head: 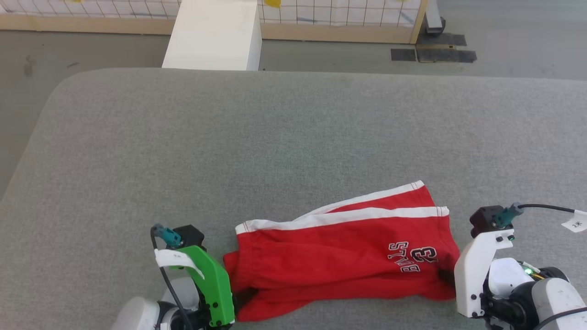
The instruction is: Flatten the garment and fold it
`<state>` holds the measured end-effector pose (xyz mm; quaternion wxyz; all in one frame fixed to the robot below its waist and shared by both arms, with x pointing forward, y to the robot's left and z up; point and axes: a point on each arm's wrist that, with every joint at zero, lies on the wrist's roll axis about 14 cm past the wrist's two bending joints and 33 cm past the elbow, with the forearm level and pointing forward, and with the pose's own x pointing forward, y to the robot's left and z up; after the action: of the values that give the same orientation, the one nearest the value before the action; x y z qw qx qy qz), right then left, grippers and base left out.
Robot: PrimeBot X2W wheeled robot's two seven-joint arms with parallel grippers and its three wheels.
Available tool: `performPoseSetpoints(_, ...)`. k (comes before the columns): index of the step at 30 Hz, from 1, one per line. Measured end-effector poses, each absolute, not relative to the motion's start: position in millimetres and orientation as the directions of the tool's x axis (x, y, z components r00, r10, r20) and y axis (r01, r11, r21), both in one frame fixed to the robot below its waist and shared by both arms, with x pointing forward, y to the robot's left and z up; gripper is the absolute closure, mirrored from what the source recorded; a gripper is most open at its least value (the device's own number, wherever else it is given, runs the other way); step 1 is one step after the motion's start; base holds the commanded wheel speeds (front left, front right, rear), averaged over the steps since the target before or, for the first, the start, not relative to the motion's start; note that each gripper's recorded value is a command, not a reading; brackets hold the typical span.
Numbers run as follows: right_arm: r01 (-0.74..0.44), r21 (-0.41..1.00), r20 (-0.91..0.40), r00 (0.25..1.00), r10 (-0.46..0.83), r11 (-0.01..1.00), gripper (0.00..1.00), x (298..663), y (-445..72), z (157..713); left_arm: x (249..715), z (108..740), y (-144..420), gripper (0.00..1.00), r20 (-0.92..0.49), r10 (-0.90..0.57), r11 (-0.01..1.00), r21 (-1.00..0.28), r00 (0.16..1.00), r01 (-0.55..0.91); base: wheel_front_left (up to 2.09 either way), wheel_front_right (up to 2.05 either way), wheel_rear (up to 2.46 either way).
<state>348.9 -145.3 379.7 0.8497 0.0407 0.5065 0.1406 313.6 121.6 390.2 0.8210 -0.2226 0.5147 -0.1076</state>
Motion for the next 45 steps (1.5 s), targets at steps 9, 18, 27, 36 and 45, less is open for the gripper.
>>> performPoseSetpoints(9, -0.171, 0.267, -0.76, 0.568, 0.316, 0.949, 0.0, 364.3, -149.6, 417.0, 327.8, 435.3, 135.6, 0.0, -0.718, -0.395, 0.873, -0.488, 0.574, -0.011, 0.0, 0.0, 0.0)
performPoseSetpoints(18, -0.153, 0.233, -0.726, 0.629, 0.277, 0.96, 0.0, 380.1, -171.8, 438.0, 371.7, 506.5, 177.3, 0.0, -0.402, -0.242, 0.875, -0.485, 0.883, 0.019, 0.0, 0.0, 0.0)
performPoseSetpoints(27, -0.238, 0.155, -0.768, 0.581, 0.268, 0.959, 0.0, 399.6, -169.3, 416.3, 394.3, 531.7, 222.0, 0.0, -0.011, -0.013, 0.96, -0.278, 1.0, 0.01, 0.0, 0.0, 0.0)
performPoseSetpoints(36, -0.323, 0.202, -0.81, 0.475, 0.343, 0.924, 0.0, 397.1, -137.5, 380.0, 388.7, 507.8, 235.6, 0.0, 0.064, 0.076, 0.977, -0.204, 0.995, -0.061, 0.0, 0.0, 0.0)
performPoseSetpoints(45, -0.404, 0.24, -0.801, 0.431, 0.415, 0.883, 0.0, 399.5, -106.4, 376.0, 387.1, 498.2, 235.4, 0.0, 0.05, 0.094, 0.973, -0.217, 0.994, -0.081, 0.0, 0.0, 0.0)
